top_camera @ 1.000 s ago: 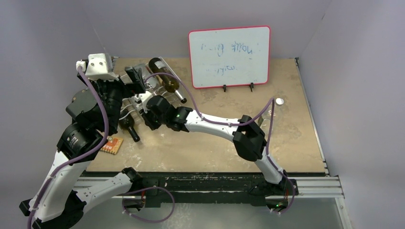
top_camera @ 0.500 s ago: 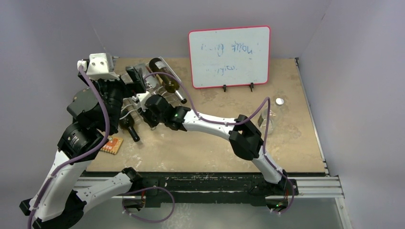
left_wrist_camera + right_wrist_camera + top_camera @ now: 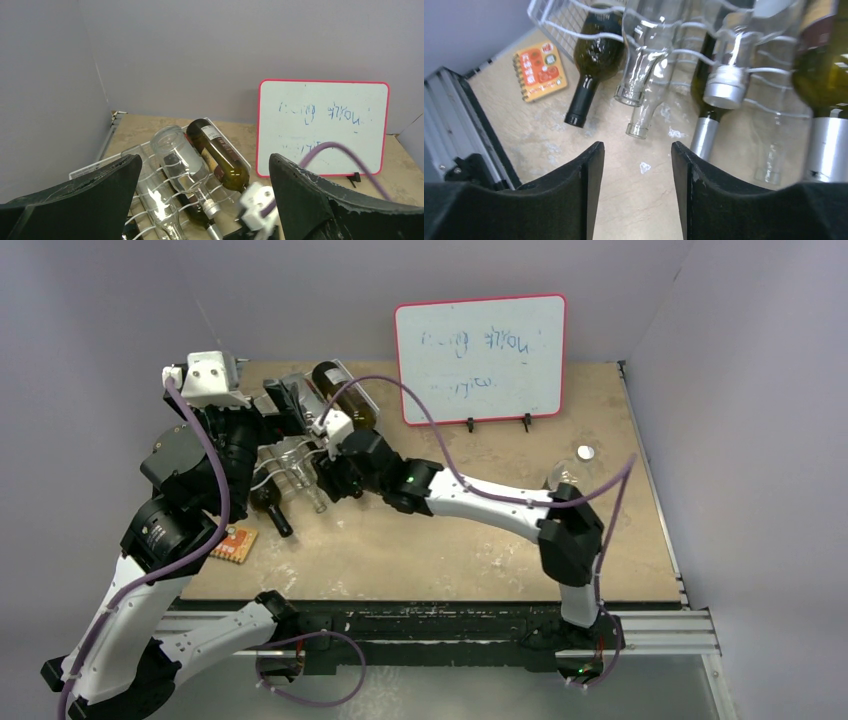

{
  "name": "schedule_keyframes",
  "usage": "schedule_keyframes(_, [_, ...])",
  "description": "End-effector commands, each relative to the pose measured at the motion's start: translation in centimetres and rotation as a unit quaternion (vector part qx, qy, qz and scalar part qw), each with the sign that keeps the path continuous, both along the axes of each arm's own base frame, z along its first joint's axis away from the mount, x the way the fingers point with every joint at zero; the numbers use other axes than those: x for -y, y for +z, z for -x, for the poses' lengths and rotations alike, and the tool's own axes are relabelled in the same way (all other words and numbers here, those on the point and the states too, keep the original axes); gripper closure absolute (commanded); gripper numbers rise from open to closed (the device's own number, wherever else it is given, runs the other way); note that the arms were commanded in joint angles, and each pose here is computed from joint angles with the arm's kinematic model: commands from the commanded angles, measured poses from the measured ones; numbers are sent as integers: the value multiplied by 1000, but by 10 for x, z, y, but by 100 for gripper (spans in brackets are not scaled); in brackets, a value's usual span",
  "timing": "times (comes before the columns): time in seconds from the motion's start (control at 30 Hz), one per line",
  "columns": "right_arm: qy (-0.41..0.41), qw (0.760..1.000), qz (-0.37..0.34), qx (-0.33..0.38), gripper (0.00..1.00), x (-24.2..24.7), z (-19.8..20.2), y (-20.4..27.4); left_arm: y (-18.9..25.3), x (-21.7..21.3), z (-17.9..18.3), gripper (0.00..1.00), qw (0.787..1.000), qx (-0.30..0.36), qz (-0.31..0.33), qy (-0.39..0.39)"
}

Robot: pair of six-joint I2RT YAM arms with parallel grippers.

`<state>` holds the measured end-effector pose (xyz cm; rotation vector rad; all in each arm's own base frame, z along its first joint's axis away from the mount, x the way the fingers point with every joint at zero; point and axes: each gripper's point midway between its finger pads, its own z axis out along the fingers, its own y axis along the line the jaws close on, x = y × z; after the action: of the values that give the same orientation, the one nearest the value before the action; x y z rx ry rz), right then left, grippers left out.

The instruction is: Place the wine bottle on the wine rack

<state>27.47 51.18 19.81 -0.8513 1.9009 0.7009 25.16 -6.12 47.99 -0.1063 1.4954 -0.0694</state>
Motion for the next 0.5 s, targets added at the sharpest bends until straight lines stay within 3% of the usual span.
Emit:
schedule_keyframes(0.0, [-84,993,-70,39,43,42,-17,68,6,0,2,0,1000,13,19,-5])
schedule_keyframes(0.17, [-228,971,-52,54,38,138,-50,88,-4,6,2,0,1000,11,18,-21])
schedule_keyframes(0.47, [-459,885,-34,67,30,319,-79,116,-44,23,0,0,997,0,43,-57])
